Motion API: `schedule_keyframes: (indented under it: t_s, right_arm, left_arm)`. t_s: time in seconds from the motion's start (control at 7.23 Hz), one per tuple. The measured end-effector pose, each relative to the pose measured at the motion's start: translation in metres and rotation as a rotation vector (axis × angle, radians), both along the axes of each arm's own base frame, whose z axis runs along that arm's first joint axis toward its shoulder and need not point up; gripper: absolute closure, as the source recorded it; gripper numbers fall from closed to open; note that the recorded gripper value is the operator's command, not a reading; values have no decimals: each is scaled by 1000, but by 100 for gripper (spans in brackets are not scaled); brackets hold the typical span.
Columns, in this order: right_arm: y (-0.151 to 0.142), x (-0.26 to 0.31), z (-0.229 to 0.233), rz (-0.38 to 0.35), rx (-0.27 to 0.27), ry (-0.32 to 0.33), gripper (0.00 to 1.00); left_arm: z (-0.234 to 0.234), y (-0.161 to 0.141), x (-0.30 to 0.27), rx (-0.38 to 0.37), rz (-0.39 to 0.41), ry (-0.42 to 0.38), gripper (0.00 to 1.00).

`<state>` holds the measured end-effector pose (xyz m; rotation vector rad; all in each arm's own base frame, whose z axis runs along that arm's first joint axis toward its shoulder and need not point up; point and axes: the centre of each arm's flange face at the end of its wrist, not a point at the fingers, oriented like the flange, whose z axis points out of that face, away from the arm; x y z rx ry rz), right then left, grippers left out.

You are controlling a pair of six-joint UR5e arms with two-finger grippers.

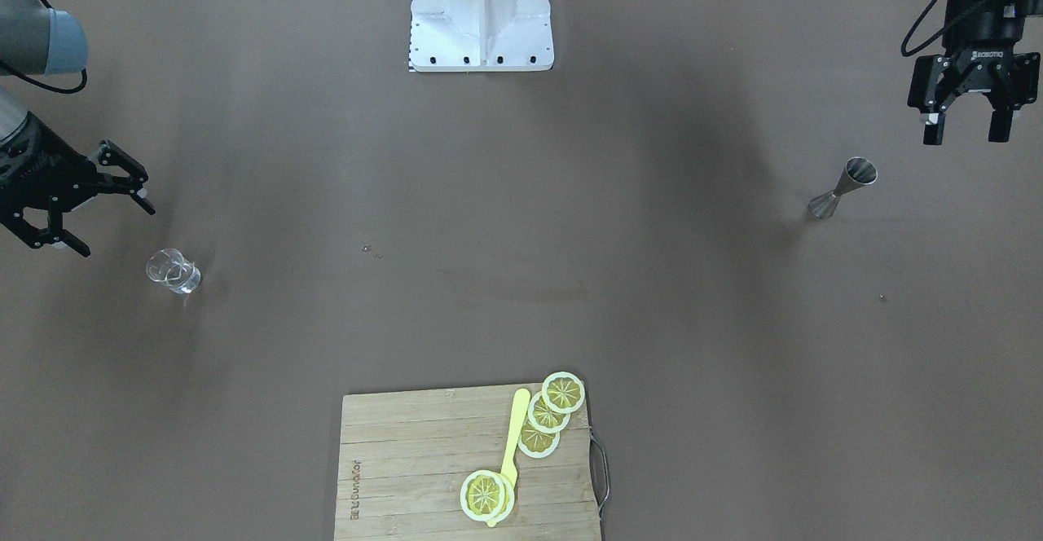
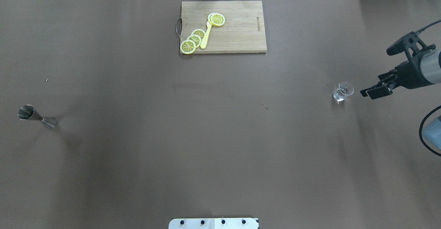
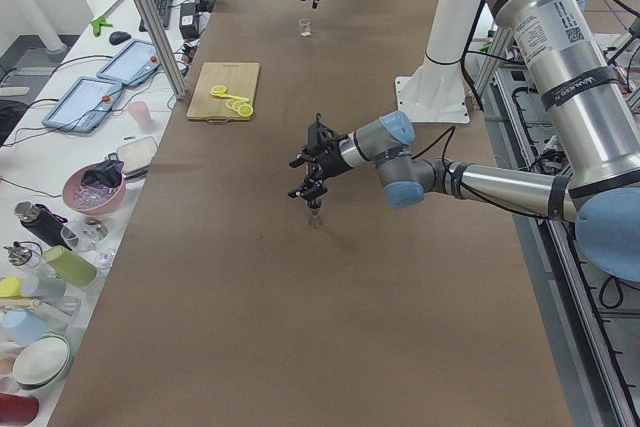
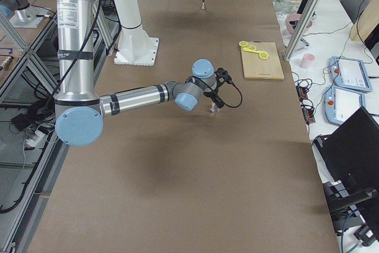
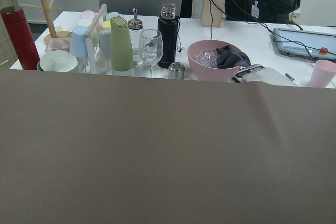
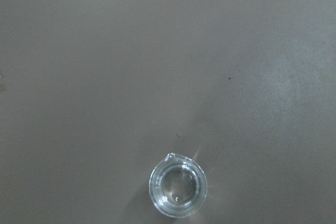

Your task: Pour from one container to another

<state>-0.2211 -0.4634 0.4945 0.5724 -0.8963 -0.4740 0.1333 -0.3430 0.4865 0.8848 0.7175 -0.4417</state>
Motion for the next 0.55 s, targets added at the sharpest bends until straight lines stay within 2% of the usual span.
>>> schedule_keyframes:
  t_s: [0.28,0.55]
  right_arm:
    - [-7,-20,32,17,65,-35,0]
    - [-9,-40,36,31,67,-94,0]
  left_arm:
    - [15,9,15,56,-38,-10,3]
    - [35,19,36,120,-83,-24,3]
